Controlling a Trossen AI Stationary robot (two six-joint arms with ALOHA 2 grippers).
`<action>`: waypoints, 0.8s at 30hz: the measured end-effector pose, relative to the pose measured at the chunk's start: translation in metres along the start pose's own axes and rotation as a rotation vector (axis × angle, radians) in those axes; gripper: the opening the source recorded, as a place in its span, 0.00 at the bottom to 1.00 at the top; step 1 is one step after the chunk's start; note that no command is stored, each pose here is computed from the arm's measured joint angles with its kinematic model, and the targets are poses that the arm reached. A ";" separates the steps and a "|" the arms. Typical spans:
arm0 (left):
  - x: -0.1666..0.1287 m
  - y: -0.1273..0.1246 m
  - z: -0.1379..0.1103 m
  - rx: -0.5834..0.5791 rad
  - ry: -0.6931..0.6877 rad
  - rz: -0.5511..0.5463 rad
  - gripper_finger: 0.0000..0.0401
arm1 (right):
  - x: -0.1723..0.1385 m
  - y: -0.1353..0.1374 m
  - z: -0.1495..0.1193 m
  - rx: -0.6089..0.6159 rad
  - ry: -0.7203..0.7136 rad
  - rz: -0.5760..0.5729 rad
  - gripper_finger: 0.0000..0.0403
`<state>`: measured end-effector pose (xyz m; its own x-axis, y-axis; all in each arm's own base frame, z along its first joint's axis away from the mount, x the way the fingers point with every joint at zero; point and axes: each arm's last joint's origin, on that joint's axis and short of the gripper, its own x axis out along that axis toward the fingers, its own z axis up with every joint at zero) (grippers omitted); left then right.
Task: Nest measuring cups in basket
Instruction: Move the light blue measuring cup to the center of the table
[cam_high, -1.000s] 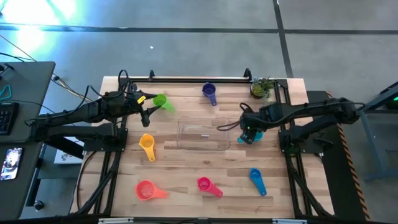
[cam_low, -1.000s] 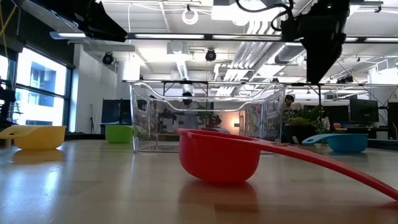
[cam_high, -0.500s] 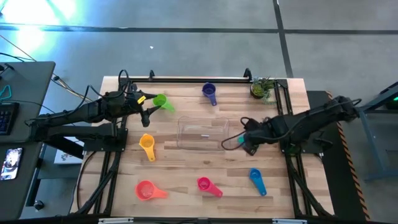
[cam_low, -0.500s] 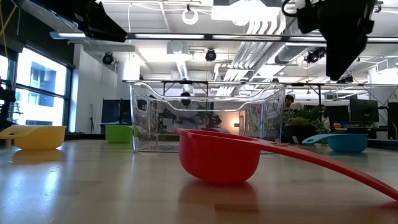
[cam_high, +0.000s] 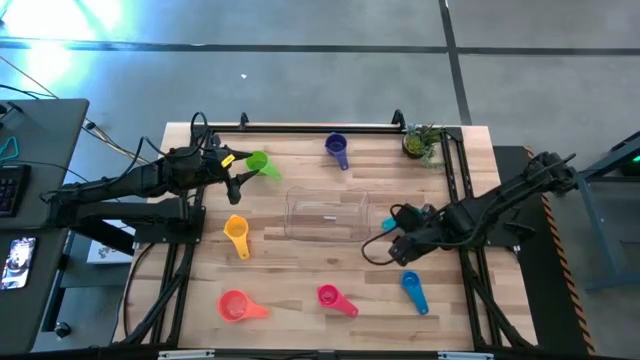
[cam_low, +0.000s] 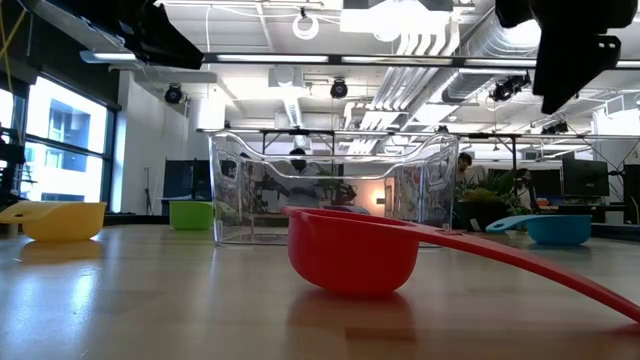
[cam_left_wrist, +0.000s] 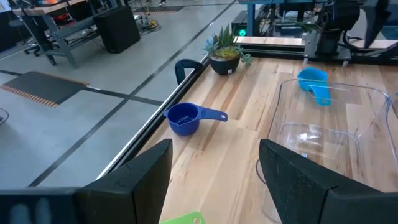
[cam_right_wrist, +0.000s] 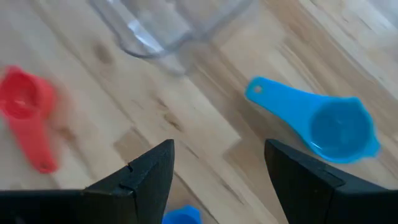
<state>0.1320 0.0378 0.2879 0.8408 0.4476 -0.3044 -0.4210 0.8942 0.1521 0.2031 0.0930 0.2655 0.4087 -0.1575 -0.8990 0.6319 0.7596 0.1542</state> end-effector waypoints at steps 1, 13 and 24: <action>0.000 0.000 0.000 0.000 0.000 0.000 0.58 | 0.000 0.002 0.000 -0.001 -0.013 0.017 0.60; 0.002 -0.001 -0.001 0.004 0.015 -0.001 0.58 | -0.001 0.008 0.004 -0.047 -0.077 0.061 0.60; 0.011 -0.003 -0.003 0.016 0.058 -0.005 0.58 | 0.002 -0.011 0.003 0.012 -0.020 -0.108 0.60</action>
<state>0.1416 0.0400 0.2807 0.8215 0.4431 -0.3589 -0.4114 0.8964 0.1650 0.1992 0.0826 0.2637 0.3511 -0.2506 -0.9022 0.6803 0.7303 0.0619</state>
